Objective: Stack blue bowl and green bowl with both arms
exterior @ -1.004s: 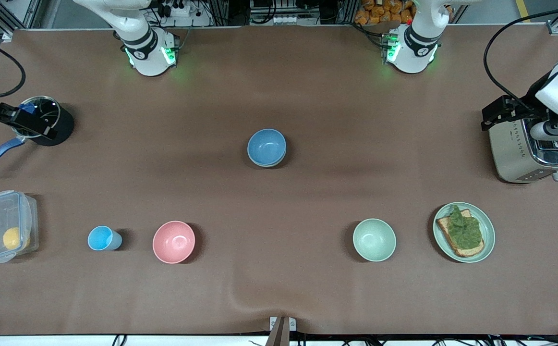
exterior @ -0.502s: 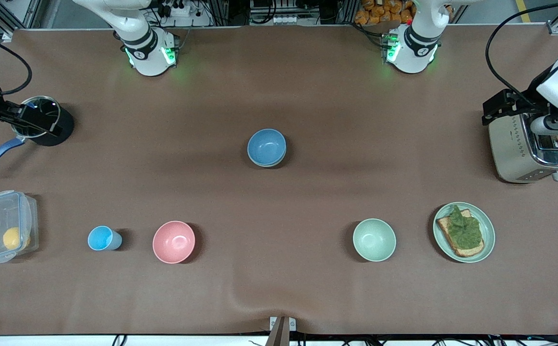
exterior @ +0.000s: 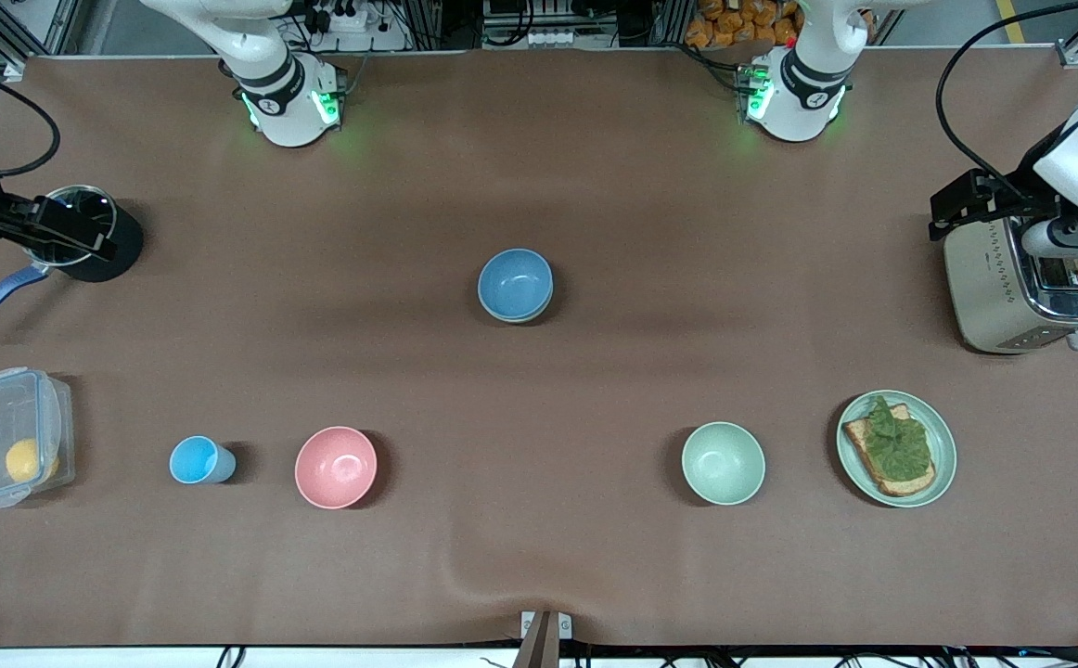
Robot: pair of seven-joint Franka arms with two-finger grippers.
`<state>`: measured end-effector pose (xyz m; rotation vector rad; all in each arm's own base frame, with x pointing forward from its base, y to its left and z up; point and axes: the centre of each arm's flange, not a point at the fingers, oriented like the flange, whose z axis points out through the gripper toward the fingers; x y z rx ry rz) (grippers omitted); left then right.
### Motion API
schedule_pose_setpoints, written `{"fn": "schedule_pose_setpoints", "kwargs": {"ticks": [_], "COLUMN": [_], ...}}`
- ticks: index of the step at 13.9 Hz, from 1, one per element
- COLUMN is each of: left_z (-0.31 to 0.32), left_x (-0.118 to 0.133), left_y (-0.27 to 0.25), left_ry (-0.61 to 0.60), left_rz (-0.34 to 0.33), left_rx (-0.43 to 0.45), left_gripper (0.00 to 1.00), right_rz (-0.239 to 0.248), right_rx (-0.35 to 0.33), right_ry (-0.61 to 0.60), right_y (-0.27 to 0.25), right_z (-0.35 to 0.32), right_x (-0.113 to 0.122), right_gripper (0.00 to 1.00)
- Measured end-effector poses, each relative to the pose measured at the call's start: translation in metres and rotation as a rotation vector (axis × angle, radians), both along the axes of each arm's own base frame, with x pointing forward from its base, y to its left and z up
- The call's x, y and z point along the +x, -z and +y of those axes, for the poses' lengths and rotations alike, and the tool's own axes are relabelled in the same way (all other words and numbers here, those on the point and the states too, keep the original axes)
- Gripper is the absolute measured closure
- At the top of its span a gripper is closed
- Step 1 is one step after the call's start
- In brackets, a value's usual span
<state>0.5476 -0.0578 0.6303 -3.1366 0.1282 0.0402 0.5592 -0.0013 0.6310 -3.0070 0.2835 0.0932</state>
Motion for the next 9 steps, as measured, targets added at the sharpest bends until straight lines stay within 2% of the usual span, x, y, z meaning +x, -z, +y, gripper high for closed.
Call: {"fn": "schedule_pose_setpoints", "kwargs": {"ticks": [4, 9], "left_z": [0.0001, 0.0001], "left_x": [-0.0001, -0.0003], "left_y": [0.0001, 0.0002], "left_ry": [0.0, 0.0], "left_rz": [0.001, 0.002], "left_rx": [0.0, 0.0], "left_gripper": [0.0, 0.0], "right_rz": [0.0, -0.002], "right_rx": [0.0, -0.028], "right_ry": [-0.006, -0.075], "right_y": [0.0001, 0.0011], "right_z": [-0.0012, -0.0048], "right_x": [-0.0001, -0.0006], "right_gripper": [0.0, 0.0]}}
